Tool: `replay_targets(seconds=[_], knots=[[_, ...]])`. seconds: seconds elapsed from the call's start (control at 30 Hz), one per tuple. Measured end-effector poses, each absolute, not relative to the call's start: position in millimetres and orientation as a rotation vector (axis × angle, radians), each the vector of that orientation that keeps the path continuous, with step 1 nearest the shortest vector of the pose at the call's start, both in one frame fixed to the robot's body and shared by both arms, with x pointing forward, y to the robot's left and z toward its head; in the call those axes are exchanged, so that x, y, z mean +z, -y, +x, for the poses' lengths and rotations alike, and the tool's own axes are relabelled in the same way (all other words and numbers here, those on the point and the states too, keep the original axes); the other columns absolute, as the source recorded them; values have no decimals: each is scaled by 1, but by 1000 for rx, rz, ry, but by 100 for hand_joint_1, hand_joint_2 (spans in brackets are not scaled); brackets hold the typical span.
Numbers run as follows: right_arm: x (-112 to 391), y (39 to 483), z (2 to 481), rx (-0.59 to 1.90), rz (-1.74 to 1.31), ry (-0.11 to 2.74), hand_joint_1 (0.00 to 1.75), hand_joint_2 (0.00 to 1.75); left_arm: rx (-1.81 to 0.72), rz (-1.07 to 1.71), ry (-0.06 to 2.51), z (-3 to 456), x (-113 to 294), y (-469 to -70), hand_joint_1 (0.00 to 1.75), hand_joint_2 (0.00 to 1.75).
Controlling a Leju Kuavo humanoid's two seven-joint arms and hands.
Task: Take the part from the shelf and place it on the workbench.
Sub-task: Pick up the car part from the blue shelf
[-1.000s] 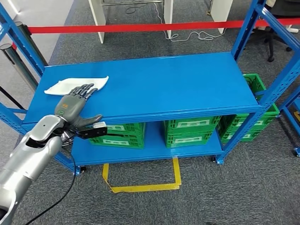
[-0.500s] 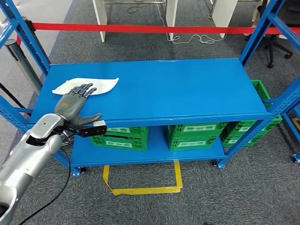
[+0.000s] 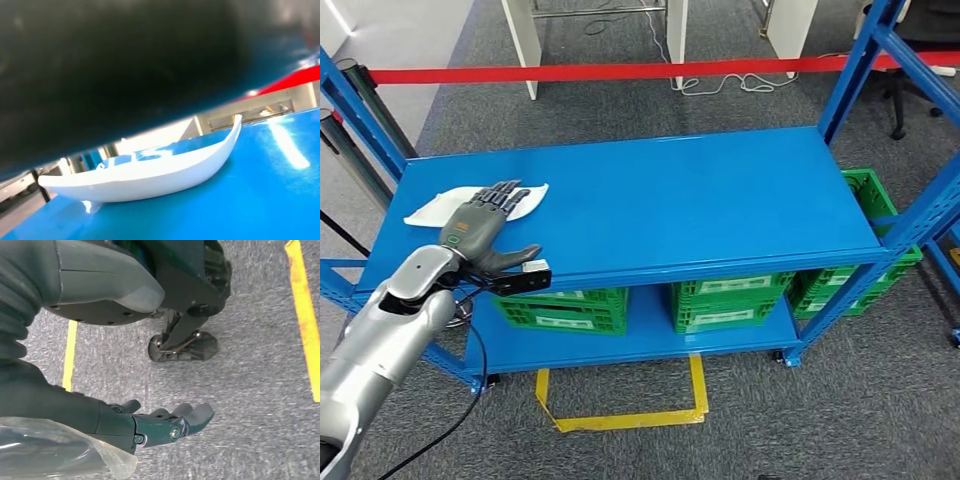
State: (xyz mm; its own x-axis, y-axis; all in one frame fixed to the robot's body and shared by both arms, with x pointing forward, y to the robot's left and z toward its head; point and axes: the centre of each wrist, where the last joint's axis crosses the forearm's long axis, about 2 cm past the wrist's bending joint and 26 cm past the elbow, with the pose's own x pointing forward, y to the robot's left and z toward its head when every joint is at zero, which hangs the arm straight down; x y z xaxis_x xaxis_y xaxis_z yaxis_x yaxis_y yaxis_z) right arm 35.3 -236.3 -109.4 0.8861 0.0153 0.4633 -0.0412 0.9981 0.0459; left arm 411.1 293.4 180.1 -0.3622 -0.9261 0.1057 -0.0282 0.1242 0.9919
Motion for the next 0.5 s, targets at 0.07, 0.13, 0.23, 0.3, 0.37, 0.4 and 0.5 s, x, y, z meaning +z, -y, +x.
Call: replay_targets(seconds=[0.07,0.13,0.23,0.3,0.37,0.4,0.5], knots=[[-110,236,34,30,55,479,0,175,-1360,952,1559,409,176,-293,0,0],[-110,236,33,30,56,477,0,175,-1362,947,1554,407,173,-293,0,0],[-110,236,33,30,56,479,0,175,-1363,948,1549,407,172,-295,0,0],[-110,236,34,30,57,480,0,175,-1363,948,1545,406,172,-296,0,0],[-109,235,34,30,58,480,0,175,-1362,949,1543,406,171,-297,0,0],[-109,235,34,30,58,481,0,175,-1360,949,1544,406,172,-297,0,0],[-109,235,36,30,58,485,0,175,-1357,950,1546,406,172,-297,0,0]])
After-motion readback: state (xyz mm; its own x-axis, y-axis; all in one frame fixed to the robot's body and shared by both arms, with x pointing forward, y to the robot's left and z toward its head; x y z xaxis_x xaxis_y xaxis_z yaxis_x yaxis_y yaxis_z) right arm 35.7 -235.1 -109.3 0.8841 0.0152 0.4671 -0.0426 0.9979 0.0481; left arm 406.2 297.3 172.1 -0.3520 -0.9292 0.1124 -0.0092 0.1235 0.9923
